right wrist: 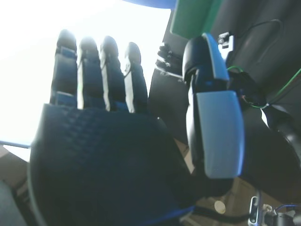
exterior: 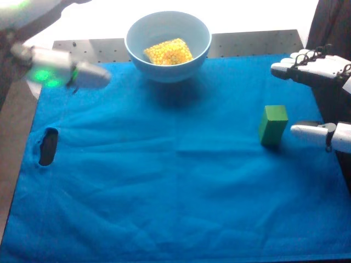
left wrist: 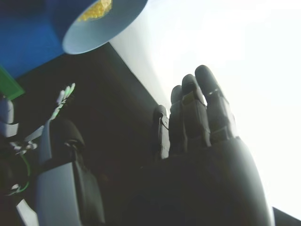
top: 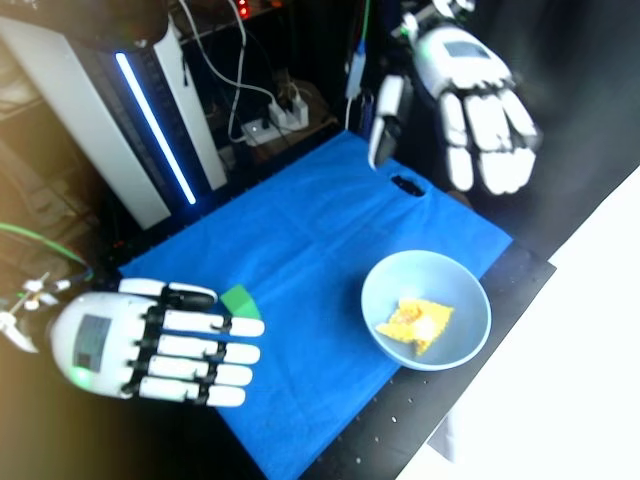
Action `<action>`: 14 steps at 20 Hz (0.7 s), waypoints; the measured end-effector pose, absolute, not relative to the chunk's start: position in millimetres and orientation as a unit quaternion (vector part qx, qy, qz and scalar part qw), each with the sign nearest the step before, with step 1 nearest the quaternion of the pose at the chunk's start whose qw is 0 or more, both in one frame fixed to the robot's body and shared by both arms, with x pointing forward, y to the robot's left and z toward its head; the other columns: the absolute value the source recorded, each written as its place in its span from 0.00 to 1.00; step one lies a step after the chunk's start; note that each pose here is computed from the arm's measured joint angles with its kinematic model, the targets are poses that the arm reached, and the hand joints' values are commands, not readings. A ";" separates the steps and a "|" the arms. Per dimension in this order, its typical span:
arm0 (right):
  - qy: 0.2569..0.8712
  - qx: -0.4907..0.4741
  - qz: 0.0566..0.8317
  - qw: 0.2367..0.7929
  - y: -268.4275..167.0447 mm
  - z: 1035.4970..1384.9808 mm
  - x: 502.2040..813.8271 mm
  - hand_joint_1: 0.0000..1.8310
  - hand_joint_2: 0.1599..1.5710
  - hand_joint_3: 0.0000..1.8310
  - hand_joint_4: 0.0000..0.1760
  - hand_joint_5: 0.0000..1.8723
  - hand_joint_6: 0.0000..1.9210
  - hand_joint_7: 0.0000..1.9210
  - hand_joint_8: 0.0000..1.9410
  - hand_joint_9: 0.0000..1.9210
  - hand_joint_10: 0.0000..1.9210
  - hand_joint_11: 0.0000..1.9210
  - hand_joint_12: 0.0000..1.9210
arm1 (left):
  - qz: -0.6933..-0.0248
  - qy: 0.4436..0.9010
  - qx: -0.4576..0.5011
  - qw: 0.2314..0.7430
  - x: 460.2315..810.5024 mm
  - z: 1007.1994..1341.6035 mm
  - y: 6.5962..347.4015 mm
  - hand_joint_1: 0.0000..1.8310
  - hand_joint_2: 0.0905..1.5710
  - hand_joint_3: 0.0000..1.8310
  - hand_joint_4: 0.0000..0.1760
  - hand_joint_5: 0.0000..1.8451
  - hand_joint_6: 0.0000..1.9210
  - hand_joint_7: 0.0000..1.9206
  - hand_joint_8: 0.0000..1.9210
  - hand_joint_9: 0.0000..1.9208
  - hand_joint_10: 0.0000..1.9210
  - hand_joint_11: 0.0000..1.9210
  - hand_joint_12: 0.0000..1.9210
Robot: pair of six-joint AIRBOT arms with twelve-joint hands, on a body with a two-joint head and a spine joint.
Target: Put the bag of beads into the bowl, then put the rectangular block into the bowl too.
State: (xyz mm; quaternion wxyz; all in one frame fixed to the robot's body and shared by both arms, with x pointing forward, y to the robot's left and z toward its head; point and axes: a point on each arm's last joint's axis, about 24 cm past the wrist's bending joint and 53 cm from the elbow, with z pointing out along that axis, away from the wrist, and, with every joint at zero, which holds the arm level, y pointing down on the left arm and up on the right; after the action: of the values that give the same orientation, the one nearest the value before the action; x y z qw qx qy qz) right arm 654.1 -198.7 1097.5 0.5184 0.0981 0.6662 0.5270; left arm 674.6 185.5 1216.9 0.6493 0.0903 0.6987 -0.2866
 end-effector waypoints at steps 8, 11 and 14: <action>0.655 0.070 0.540 0.523 -186.7 1116.3 654.8 0.37 0.62 0.00 0.57 0.18 0.00 0.14 0.00 0.08 0.00 0.05 0.03 | -0.332 0.713 -0.014 0.617 634.1 1169.8 219.7 0.48 0.64 0.00 0.74 0.02 0.00 0.07 0.00 0.10 0.00 0.00 0.34; 0.651 0.061 0.544 0.526 -176.3 1123.5 662.6 0.40 0.61 0.00 0.70 0.16 0.00 0.10 0.00 0.03 0.00 0.01 0.01 | -0.344 0.714 -0.059 0.607 630.3 1153.9 230.5 0.38 0.62 0.00 0.78 0.02 0.00 0.08 0.00 0.12 0.00 0.00 0.40; 0.669 0.038 0.538 0.511 -156.2 1110.8 664.6 0.38 0.60 0.00 0.61 0.17 0.00 0.06 0.00 0.02 0.00 0.03 0.01 | -0.351 0.699 -0.066 0.620 630.8 1162.9 233.8 0.38 0.60 0.00 0.78 0.04 0.00 0.10 0.00 0.13 0.00 0.00 0.45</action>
State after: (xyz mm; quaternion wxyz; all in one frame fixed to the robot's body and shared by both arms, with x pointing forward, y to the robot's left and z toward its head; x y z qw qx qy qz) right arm 664.6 -156.2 1110.8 0.5110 0.0380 0.6693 0.5381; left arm 630.8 233.8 1162.9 0.6197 -0.0665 0.6988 -0.3510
